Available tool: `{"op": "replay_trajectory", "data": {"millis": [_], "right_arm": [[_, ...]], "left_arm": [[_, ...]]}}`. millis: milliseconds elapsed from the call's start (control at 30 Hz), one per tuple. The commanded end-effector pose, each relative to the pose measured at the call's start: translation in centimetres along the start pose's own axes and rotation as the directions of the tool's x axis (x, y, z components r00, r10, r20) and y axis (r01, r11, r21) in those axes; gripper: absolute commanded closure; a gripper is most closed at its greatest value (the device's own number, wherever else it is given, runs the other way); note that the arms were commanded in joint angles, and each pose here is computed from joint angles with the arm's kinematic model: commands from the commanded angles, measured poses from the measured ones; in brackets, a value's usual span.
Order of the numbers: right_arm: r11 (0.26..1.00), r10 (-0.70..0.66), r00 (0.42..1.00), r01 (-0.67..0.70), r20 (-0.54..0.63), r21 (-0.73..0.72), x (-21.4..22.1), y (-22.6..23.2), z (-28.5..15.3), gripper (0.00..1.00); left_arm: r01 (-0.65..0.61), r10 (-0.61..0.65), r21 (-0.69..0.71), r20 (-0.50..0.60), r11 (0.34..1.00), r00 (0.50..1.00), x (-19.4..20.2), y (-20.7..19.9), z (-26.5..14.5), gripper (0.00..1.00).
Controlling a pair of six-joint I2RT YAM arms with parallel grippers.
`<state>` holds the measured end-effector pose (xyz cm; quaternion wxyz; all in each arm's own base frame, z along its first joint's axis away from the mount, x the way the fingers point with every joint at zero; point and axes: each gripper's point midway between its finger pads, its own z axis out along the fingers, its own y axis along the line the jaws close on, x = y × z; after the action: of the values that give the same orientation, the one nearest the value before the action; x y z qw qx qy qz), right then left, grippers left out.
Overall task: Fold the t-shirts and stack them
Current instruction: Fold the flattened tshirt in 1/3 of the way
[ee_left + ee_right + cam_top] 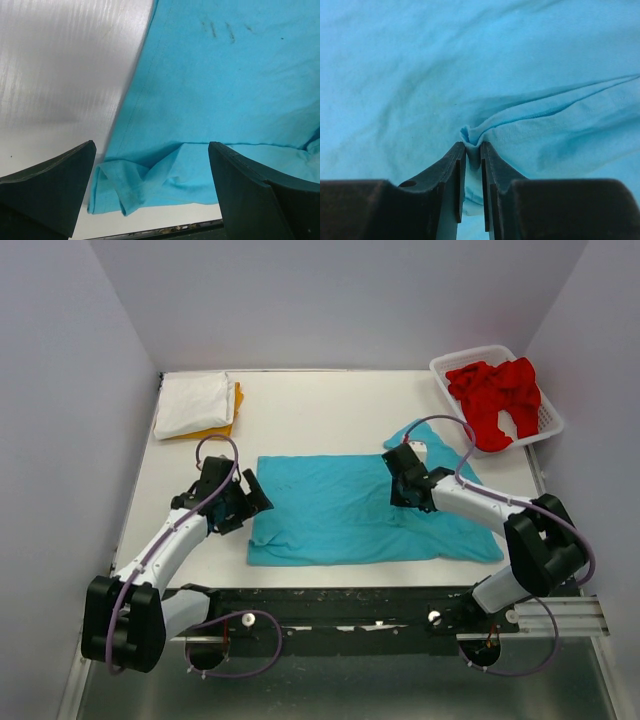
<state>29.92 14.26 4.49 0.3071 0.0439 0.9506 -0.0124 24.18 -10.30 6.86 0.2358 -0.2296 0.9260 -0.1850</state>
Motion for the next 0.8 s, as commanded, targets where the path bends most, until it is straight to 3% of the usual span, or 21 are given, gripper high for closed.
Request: {"op": "replay_trajectory", "data": {"millis": [0,233,267,400,433,633,767], "right_arm": [[0.996,-0.055,0.998,0.056,0.023,-0.074,-0.6,2.0,0.4,0.73],[0.950,-0.198,0.980,0.200,0.033,-0.239,0.0,4.2,-0.4,0.62],[0.949,-0.208,0.978,0.210,0.031,-0.234,0.0,4.0,-0.5,0.57],[0.975,-0.137,0.985,0.153,0.107,-0.160,-2.0,2.7,-1.4,0.06],[0.980,-0.103,0.985,0.124,0.141,-0.154,-2.7,2.6,-1.8,0.00],[0.979,0.038,0.947,0.029,0.320,-0.201,-6.1,2.1,-5.2,0.00],[0.979,0.097,0.930,-0.025,0.355,-0.202,-6.2,1.1,-5.8,0.00]], "left_arm": [[-0.022,0.019,0.072,0.036,0.997,0.999,-2.2,-2.2,-0.7,0.01],[-0.007,-0.005,0.137,0.085,0.991,0.996,-5.7,-4.2,-0.6,0.01],[0.001,-0.011,0.130,0.080,0.991,0.997,-6.2,-4.2,-0.2,0.01],[0.024,-0.033,0.132,0.067,0.991,0.997,-8.9,-5.1,1.3,0.02],[0.033,-0.042,0.142,0.066,0.989,0.997,-9.7,-5.4,1.7,0.01],[0.112,-0.116,0.160,0.013,0.981,0.993,-13.3,-6.4,6.2,0.01],[0.122,-0.117,0.211,-0.039,0.970,0.992,-14.1,-7.9,8.1,0.01]]}}
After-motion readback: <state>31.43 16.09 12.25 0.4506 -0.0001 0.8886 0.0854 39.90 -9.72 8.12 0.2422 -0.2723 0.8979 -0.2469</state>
